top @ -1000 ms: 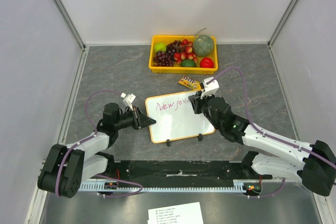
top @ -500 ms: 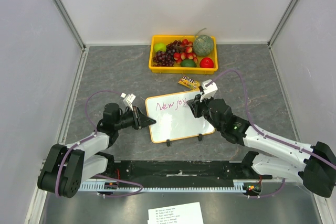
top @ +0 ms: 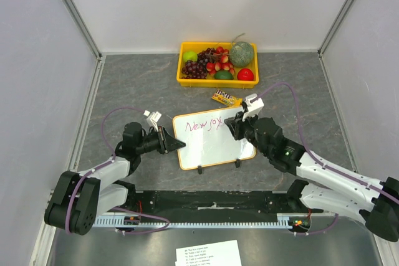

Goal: Write a sentence on the whiteboard

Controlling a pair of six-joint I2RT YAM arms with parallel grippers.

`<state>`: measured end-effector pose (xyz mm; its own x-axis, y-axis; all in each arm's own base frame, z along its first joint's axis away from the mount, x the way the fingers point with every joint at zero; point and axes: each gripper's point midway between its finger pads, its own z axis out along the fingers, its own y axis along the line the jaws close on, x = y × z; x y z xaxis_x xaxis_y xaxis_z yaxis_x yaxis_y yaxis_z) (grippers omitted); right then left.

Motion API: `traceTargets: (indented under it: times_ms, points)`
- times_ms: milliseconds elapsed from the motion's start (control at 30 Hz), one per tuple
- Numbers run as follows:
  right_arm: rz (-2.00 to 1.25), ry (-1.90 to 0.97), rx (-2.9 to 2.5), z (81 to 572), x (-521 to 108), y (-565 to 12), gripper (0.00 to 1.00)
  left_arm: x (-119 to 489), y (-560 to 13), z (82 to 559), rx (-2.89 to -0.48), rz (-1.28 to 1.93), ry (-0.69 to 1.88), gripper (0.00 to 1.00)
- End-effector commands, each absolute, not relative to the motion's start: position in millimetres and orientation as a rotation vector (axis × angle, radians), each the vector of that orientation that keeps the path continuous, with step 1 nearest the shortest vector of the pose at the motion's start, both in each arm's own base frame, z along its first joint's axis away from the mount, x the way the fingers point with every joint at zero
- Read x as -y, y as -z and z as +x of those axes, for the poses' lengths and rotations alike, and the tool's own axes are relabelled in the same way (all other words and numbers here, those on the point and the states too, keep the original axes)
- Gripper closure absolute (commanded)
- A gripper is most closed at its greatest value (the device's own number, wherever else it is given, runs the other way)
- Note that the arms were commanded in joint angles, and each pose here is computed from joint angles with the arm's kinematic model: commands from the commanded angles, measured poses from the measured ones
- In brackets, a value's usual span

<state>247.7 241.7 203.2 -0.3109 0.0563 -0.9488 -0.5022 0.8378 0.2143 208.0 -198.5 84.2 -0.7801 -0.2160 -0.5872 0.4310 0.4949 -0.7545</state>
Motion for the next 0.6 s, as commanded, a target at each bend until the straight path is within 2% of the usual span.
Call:
traceTargets:
  times_ms: [0,200,567]
  points:
    - [-0.259,-0.526,-1.741,266,-233,-236,1.0,194,-81,219,-2.085,0.191,1.223,0.98]
    - [-0.222,-0.507,-1.75,285,-227,-231,1.0,194,-81,219,-2.087,0.188,1.222,0.98]
    - [-0.189,-0.548,-1.705,292,-229,-241,1.0,194,-80,219,-2.09,0.19,1.221,0.98]
